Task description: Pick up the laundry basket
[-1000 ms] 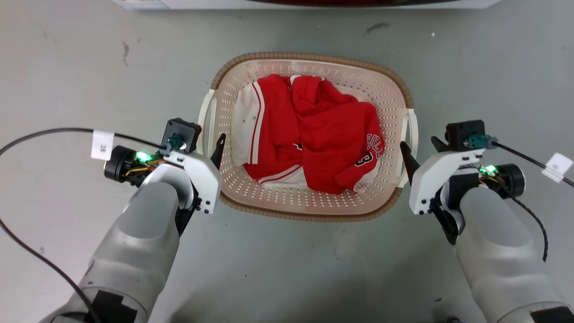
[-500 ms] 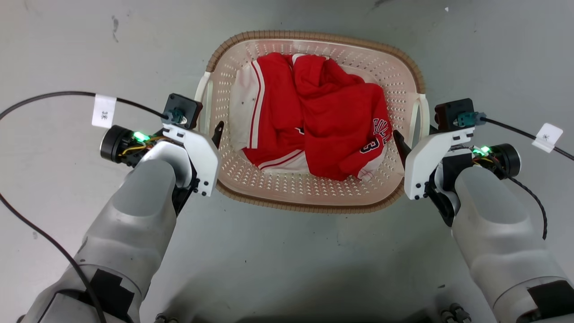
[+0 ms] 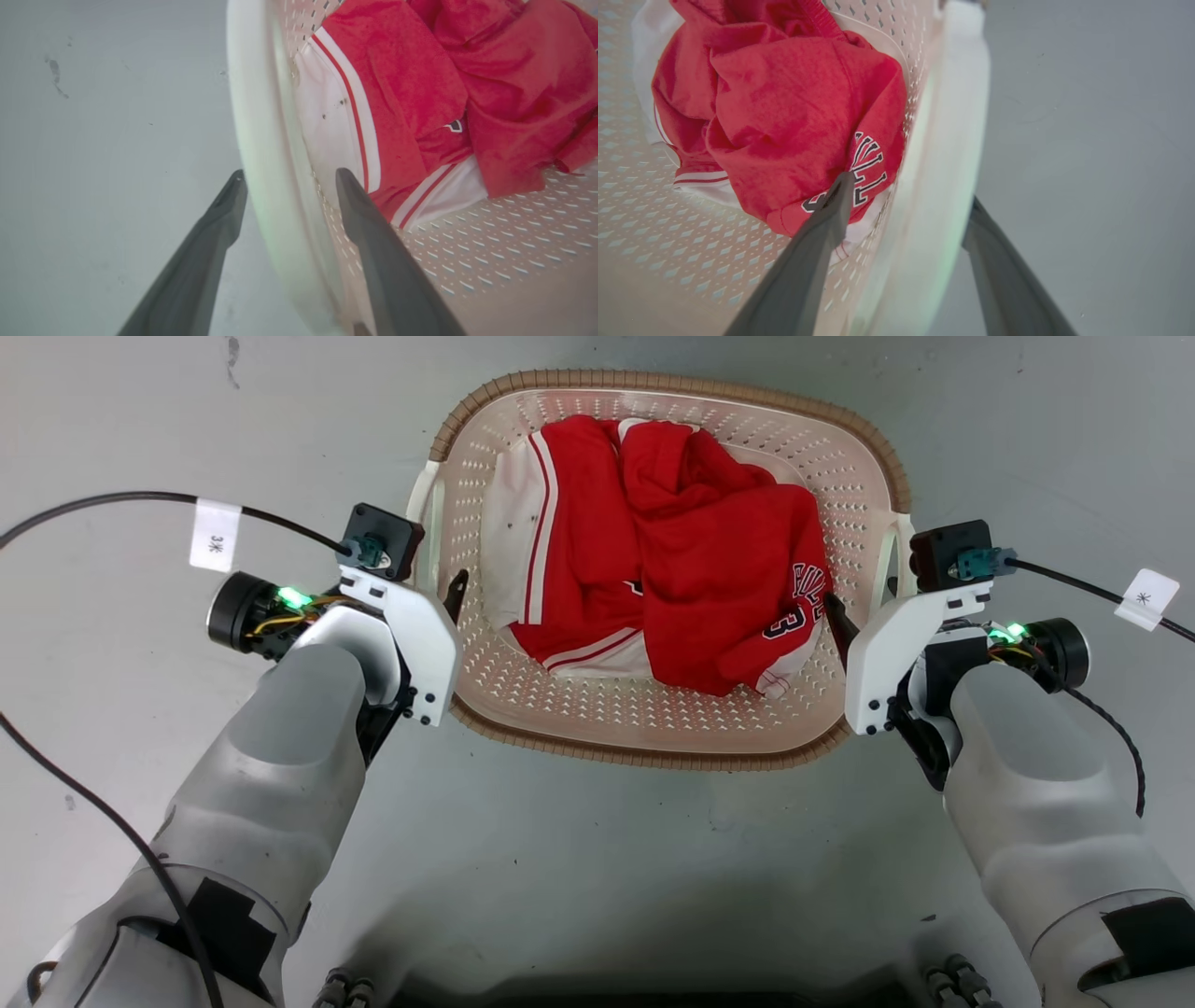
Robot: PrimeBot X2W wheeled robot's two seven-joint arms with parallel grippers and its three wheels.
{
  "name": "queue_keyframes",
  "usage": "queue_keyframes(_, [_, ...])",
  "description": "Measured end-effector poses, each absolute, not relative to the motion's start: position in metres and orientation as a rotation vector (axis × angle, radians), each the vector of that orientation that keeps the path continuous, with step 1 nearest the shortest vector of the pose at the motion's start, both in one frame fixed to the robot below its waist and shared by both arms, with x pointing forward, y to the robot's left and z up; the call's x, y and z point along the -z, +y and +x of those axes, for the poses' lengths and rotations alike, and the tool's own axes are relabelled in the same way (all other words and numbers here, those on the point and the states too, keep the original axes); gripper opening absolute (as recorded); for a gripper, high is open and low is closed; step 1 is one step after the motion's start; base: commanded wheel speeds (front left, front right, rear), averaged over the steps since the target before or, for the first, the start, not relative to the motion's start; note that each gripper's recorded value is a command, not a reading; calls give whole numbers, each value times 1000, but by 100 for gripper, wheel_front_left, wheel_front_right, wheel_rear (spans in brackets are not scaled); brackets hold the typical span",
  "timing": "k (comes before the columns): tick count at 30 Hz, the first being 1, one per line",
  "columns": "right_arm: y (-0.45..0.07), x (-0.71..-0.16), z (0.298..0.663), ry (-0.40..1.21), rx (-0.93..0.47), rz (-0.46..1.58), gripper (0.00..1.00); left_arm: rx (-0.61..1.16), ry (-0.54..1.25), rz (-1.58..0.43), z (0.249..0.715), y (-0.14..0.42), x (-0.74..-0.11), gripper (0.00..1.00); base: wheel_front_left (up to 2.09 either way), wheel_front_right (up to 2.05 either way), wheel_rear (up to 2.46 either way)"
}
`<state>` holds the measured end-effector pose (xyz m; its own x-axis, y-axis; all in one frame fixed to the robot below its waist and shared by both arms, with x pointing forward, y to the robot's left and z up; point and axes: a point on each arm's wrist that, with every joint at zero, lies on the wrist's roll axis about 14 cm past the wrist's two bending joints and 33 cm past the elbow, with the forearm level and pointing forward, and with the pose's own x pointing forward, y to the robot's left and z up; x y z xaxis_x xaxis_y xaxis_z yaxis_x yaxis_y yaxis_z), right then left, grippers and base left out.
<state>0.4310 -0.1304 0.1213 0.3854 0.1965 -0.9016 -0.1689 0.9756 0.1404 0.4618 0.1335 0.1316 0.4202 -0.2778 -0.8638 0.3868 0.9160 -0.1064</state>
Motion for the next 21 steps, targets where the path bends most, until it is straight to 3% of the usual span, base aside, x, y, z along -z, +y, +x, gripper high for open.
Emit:
queue_keyframes(1, [-130, -121, 431, 1150, -234, 28, 100, 418, 1062, 111, 461, 133, -131, 0, 0, 0, 0])
queue_keyframes(2, [-129, -121, 431, 1151, -235, 29, 44, 420, 1068, 111, 460, 132, -131, 0, 0, 0, 0])
queue_keyframes(3, [-129, -121, 430, 1151, -236, 30, 0, 422, 1071, 109, 459, 132, -132, 0, 0, 0, 0])
queue_keyframes(21, [-132, -164, 434, 1146, -268, -56, 0, 440, 1149, 61, 428, 123, -169, 0, 0, 0, 0])
